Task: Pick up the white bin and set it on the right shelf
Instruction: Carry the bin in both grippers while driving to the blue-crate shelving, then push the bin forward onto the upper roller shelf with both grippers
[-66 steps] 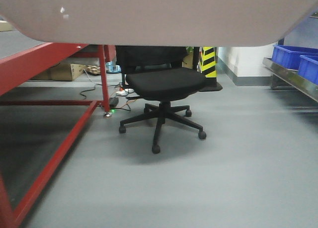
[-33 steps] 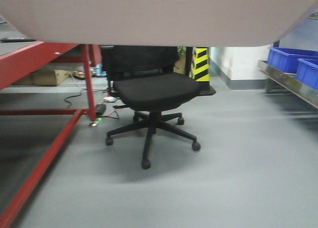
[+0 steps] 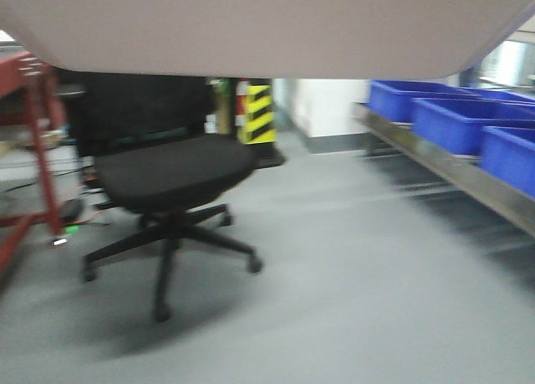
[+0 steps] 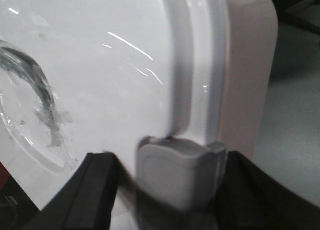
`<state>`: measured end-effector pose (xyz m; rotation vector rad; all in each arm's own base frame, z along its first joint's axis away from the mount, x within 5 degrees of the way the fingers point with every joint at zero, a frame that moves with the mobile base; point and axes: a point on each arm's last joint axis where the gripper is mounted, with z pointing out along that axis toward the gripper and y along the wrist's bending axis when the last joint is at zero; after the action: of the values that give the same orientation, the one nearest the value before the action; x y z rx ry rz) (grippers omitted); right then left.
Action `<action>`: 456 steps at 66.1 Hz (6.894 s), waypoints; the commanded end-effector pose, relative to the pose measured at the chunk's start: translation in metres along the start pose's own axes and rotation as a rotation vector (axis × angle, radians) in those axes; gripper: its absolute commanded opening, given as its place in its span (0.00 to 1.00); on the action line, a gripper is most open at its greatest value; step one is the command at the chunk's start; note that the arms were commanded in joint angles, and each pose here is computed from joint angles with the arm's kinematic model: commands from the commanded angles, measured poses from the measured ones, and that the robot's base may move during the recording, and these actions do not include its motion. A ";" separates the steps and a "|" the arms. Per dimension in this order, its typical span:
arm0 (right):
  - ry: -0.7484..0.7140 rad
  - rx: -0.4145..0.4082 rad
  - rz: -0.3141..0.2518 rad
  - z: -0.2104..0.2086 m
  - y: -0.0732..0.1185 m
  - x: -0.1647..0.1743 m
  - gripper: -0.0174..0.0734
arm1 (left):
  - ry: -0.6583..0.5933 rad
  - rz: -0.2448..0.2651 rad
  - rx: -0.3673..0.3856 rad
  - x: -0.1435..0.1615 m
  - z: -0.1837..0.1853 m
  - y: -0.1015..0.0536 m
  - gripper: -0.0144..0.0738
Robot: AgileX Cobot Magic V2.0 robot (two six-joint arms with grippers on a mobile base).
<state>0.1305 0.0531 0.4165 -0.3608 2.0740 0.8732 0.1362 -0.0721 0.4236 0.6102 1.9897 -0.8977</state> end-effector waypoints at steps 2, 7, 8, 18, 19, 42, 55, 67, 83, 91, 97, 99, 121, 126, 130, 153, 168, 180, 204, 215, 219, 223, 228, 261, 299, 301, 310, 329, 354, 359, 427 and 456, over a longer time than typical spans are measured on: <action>-0.079 -0.183 0.019 -0.008 0.025 -0.011 0.67 | -0.105 -0.018 0.209 -0.014 -0.009 -0.029 0.47; -0.079 -0.183 0.019 -0.008 0.025 -0.011 0.67 | -0.105 -0.018 0.209 -0.014 -0.009 -0.029 0.47; -0.079 -0.183 0.019 -0.008 0.025 -0.011 0.67 | -0.105 -0.018 0.209 -0.014 -0.009 -0.029 0.47; -0.079 -0.183 0.019 -0.008 0.025 -0.011 0.67 | -0.105 -0.018 0.209 -0.014 -0.009 -0.029 0.47; -0.079 -0.183 0.019 -0.008 0.025 -0.011 0.67 | -0.105 -0.018 0.209 -0.014 -0.009 -0.029 0.47; -0.078 -0.184 0.019 -0.008 0.025 -0.011 0.67 | -0.105 -0.018 0.209 -0.014 -0.009 -0.029 0.47; -0.078 -0.184 0.019 -0.008 0.025 -0.011 0.67 | -0.105 -0.018 0.209 -0.014 -0.009 -0.029 0.47; -0.078 -0.184 0.019 -0.008 0.025 -0.011 0.67 | -0.105 -0.018 0.209 -0.014 -0.009 -0.029 0.47; -0.078 -0.184 0.019 -0.008 0.025 -0.011 0.67 | -0.105 -0.018 0.209 -0.014 -0.009 -0.029 0.47; -0.078 -0.184 0.019 -0.008 0.025 -0.011 0.67 | -0.105 -0.018 0.209 -0.014 -0.009 -0.029 0.47; -0.078 -0.184 0.019 -0.008 0.025 -0.011 0.67 | -0.105 -0.018 0.209 -0.014 -0.009 -0.029 0.47; -0.078 -0.184 0.019 -0.008 0.025 -0.011 0.67 | -0.105 -0.018 0.209 -0.014 -0.009 -0.029 0.47; -0.078 -0.184 0.019 -0.008 0.025 -0.011 0.67 | -0.105 -0.018 0.209 -0.014 -0.009 -0.029 0.47; -0.078 -0.184 0.019 -0.008 0.025 -0.011 0.67 | -0.105 -0.018 0.209 -0.014 -0.009 -0.029 0.47; -0.078 -0.184 0.019 -0.008 0.025 -0.011 0.67 | -0.105 -0.018 0.209 -0.014 -0.009 -0.029 0.47; -0.078 -0.184 0.019 -0.008 0.025 -0.011 0.67 | -0.105 -0.018 0.209 -0.014 -0.009 -0.029 0.47; -0.078 -0.184 0.019 -0.008 0.025 -0.011 0.67 | -0.105 -0.018 0.209 -0.014 -0.009 -0.029 0.47; -0.078 -0.184 0.019 -0.008 0.025 -0.011 0.67 | -0.105 -0.018 0.209 -0.014 -0.009 -0.029 0.47; -0.078 -0.184 0.019 -0.008 0.025 -0.011 0.67 | -0.100 -0.027 0.208 -0.015 -0.007 -0.026 0.47; -0.079 -0.183 0.019 -0.008 0.025 -0.011 0.67 | -0.100 -0.027 0.208 -0.015 -0.007 -0.026 0.47; -0.079 -0.183 0.019 -0.008 0.025 -0.011 0.67 | -0.100 -0.027 0.208 -0.015 -0.007 -0.026 0.47; -0.079 -0.183 0.019 -0.008 0.025 -0.011 0.67 | -0.100 -0.027 0.208 -0.015 -0.007 -0.026 0.47; -0.079 -0.183 0.019 -0.008 0.025 -0.011 0.67 | -0.100 -0.027 0.208 -0.015 -0.007 -0.026 0.47; -0.079 -0.183 0.019 -0.008 0.025 -0.011 0.67 | -0.100 -0.027 0.208 -0.015 -0.007 -0.026 0.47; -0.079 -0.183 0.019 -0.008 0.025 -0.011 0.67 | -0.100 -0.027 0.208 -0.015 -0.007 -0.026 0.47; -0.079 -0.183 0.019 -0.008 0.025 -0.011 0.67 | -0.100 -0.027 0.208 -0.015 -0.007 -0.026 0.47; -0.079 -0.183 0.019 -0.008 0.025 -0.011 0.67 | -0.100 -0.027 0.208 -0.015 -0.007 -0.026 0.47; -0.084 -0.180 0.020 -0.008 0.025 -0.011 0.67 | -0.100 -0.027 0.208 -0.015 -0.007 -0.026 0.47; -0.126 -0.155 0.024 -0.008 0.022 -0.015 0.67 | -0.109 -0.028 0.201 -0.015 -0.007 -0.025 0.47; -0.162 -0.151 0.034 -0.009 0.022 -0.018 0.67 | -0.130 -0.032 0.186 -0.017 -0.007 -0.024 0.47; -0.132 -0.172 0.274 0.061 -0.063 -0.084 0.67 | -0.278 -0.422 0.216 -0.048 0.085 0.092 0.47; -0.081 -0.055 0.248 0.071 -0.083 -0.080 0.87 | -0.211 -0.396 0.145 -0.040 0.094 0.104 0.76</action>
<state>0.2716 0.0362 0.3923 -0.0566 2.1277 1.0815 0.2852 -0.0790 0.3598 0.1444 1.9824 -1.2501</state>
